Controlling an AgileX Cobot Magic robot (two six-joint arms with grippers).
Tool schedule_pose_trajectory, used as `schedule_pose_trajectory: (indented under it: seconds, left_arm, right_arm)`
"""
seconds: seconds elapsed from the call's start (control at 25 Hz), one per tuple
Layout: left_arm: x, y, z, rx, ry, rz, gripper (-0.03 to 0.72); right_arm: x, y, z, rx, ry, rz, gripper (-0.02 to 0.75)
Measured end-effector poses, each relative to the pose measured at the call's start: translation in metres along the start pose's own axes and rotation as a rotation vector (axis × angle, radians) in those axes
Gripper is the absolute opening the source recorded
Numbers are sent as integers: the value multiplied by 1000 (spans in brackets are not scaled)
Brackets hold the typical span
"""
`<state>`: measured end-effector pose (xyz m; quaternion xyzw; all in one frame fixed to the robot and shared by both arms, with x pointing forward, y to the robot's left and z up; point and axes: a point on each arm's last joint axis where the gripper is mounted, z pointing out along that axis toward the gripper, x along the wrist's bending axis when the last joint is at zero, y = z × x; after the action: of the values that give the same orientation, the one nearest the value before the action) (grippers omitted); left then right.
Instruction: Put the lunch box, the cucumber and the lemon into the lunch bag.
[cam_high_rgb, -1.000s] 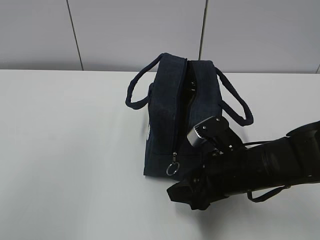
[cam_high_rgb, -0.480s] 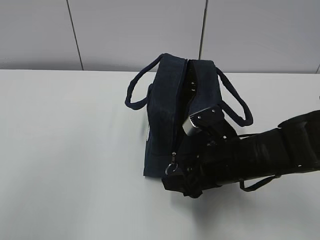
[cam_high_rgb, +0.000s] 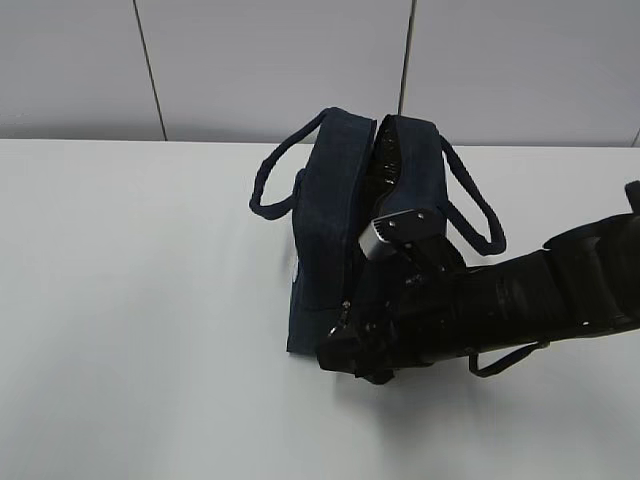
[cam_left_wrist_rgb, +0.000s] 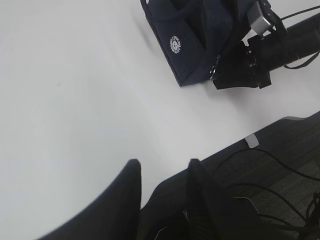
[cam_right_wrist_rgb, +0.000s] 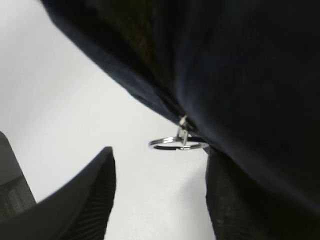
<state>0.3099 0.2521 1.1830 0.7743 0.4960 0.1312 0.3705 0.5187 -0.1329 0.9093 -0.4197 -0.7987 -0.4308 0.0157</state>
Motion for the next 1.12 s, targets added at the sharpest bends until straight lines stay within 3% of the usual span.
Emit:
schedule_pose_trajectory:
  seconds: [0.28, 0.6, 0.92, 1.12]
  left_arm:
    - [0, 0, 0, 0, 0, 0, 207]
    - [0, 0, 0, 0, 0, 0, 207]
    - [0, 0, 0, 0, 0, 0, 205]
    - [0, 0, 0, 0, 0, 0, 205]
  right_arm:
    - [0, 0, 0, 0, 0, 14, 278]
    - [0, 1, 1, -1, -1, 15, 1]
    - [1, 1, 1, -1, 9, 37, 0]
    - [2, -5, 0, 66, 27, 28, 0]
